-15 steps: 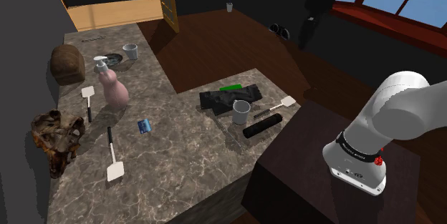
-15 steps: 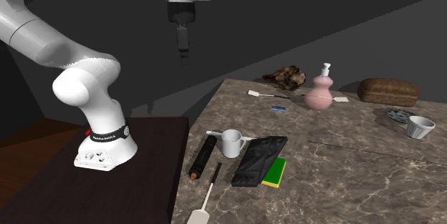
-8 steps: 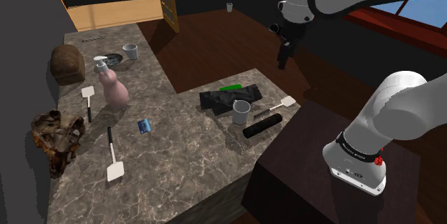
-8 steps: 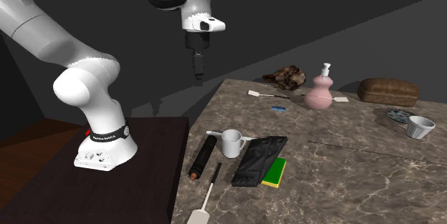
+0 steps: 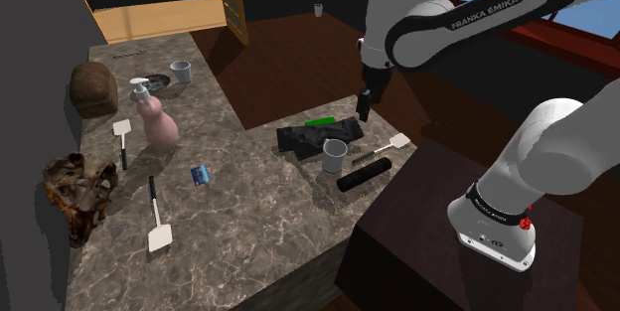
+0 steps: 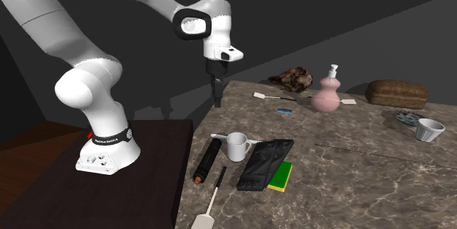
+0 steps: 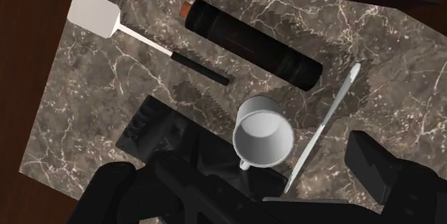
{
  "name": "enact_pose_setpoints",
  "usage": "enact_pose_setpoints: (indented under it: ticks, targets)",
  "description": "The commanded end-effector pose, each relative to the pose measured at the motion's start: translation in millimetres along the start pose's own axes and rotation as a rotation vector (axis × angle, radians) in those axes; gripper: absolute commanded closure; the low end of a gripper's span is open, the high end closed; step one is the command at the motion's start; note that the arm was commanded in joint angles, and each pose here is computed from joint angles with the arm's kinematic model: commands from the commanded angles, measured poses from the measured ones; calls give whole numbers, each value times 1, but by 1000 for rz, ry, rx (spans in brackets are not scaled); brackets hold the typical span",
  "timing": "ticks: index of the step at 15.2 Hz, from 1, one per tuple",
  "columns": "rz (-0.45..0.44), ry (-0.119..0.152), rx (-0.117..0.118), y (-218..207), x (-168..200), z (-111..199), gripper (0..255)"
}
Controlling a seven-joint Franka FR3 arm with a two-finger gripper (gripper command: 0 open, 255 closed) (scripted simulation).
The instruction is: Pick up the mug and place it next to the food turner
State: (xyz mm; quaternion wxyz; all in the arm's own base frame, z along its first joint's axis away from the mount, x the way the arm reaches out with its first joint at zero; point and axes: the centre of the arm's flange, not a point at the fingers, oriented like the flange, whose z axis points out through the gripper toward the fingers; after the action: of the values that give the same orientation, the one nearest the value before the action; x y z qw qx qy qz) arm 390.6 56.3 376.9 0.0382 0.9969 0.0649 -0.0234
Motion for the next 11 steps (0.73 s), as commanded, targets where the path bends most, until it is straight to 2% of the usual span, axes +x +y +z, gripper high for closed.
enact_pose_setpoints:
  ticks: [1, 11]
  targets:
    - [2, -2, 1, -8, 12, 21, 0]
    - [10, -20, 5, -50, 74, 132, 0]
